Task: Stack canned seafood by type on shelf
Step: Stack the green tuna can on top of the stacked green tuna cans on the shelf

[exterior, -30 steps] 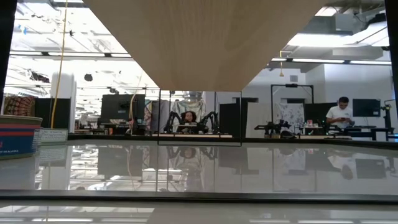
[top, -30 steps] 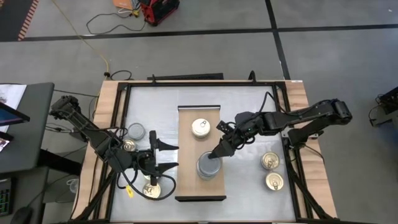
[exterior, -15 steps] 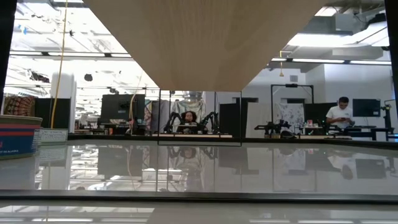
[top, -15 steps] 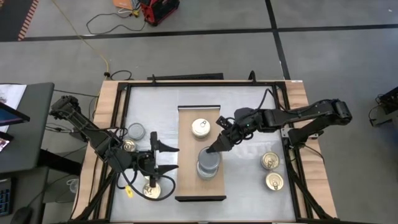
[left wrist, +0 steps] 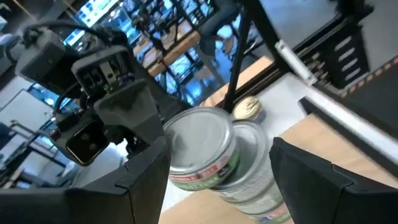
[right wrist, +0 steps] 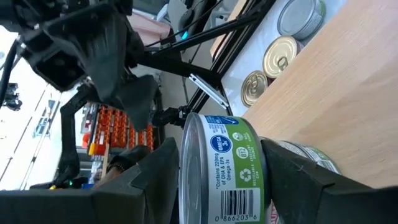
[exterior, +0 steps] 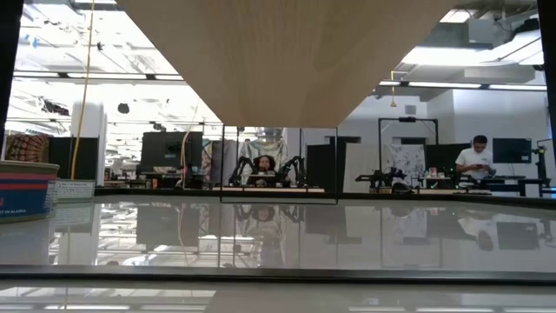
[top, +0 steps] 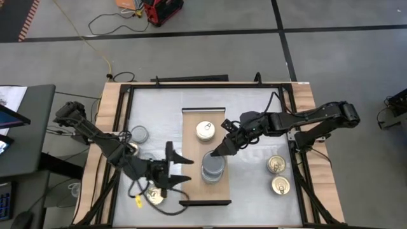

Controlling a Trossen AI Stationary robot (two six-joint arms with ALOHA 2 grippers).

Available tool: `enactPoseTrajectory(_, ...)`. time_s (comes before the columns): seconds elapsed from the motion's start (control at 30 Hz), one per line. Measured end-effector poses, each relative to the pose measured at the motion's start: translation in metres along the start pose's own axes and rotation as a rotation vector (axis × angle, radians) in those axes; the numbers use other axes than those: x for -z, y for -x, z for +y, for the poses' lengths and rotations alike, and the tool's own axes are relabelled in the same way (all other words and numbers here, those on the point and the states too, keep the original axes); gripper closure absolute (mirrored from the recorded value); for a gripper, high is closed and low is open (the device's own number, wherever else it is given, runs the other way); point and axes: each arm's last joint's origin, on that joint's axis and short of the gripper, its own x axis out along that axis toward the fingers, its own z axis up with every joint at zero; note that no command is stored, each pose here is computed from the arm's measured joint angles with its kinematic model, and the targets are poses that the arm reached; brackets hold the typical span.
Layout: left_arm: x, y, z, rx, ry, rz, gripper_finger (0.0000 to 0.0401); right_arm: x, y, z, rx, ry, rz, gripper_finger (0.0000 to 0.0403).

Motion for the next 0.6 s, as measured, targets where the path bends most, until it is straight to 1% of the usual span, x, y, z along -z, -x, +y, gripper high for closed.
enactPoseTrajectory(0.07,-0.001,-0.009,-0.001,-0.001,-0.023,0.023,0.0141,0.0,0.0,0.0,0.001,0.0,-0.002,0.0158)
enactPoseTrajectory(0.13,-0.004,-0.015,-0.001,0.037,-0.028,0.039,0.0141,0.001,0.0,0.0,0.003,0.002,-0.005,0.0158)
enactPoseTrajectory(0.2,-0.006,-0.022,0.002,0.095,-0.006,0.051,0.014,0.002,-0.001,0.001,0.003,0.003,-0.003,0.0158)
enactPoseTrajectory(0.27,-0.008,-0.029,0.006,0.117,0.008,0.074,0.0141,0.003,-0.001,0.001,0.002,0.002,-0.001,0.0158)
enactPoseTrajectory(0.33,-0.008,-0.033,0.006,0.136,-0.003,0.098,0.014,0.003,-0.001,0.001,0.005,0.001,0.002,0.0158)
enactPoseTrajectory(0.43,-0.013,-0.036,0.008,0.181,-0.003,0.085,0.0141,0.003,-0.001,0.001,0.007,-0.003,0.003,0.0158)
enactPoseTrajectory(0.6,-0.011,-0.045,0.011,0.262,0.043,0.106,0.014,0.004,-0.001,0.001,0.005,-0.002,0.007,0.0158)
